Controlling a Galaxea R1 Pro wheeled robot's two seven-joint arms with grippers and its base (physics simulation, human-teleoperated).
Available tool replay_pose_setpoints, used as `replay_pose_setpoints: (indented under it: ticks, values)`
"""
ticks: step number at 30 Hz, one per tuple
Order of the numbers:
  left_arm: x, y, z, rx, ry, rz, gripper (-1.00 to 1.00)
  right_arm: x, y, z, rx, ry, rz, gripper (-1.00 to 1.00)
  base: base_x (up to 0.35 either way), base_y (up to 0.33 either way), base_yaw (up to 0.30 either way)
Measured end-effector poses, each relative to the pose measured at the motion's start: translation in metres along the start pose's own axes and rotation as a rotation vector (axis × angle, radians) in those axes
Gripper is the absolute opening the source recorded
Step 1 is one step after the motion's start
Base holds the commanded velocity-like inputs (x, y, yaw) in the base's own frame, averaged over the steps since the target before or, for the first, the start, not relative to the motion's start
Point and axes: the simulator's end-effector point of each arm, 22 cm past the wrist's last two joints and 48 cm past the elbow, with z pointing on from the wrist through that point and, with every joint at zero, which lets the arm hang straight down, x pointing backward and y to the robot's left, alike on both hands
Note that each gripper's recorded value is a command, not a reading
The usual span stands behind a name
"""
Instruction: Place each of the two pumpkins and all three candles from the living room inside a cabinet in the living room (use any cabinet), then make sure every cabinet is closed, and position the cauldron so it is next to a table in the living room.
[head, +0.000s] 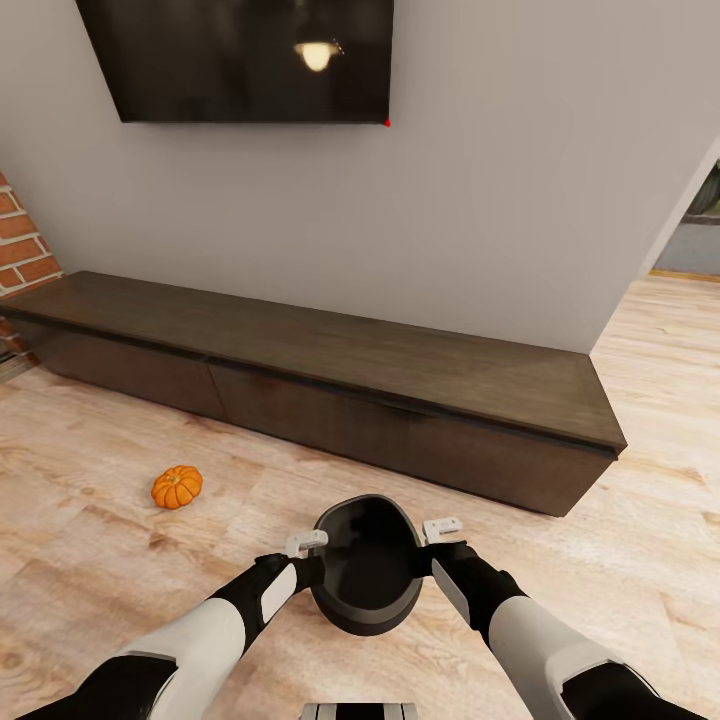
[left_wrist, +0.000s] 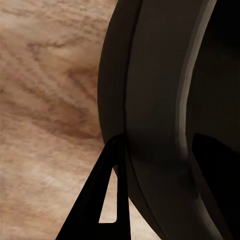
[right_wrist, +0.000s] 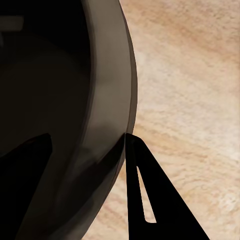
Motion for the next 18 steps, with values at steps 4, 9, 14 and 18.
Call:
replay_pose_setpoints:
  ticks: [4,9,14,18]
  values:
    - [0.0,0.0,0.0,0.0,0.0,0.0,-1.0,0.0,0.0,0.0,0.0,0.0,0.0,-1.0,0.0,0.0,0.0]
    - [-0.003,-0.001,-0.003,0.002,-0.007,0.0,-1.0,-0.003,0.0,-0.003,0.002,-0.007,-0.001,-1.0,0.0,0.0,0.0]
    - [-0.012,-0.004,-0.011,0.006,-0.027,0.003,-1.0,-0.013,-0.001,-0.011,0.004,-0.028,-0.003,-1.0,0.0,0.0,0.0]
    - [-0.019,-0.006,-0.018,0.009,-0.043,0.005,-1.0,-0.02,-0.002,-0.018,0.006,-0.044,-0.004,-1.0,0.0,0.0,0.0]
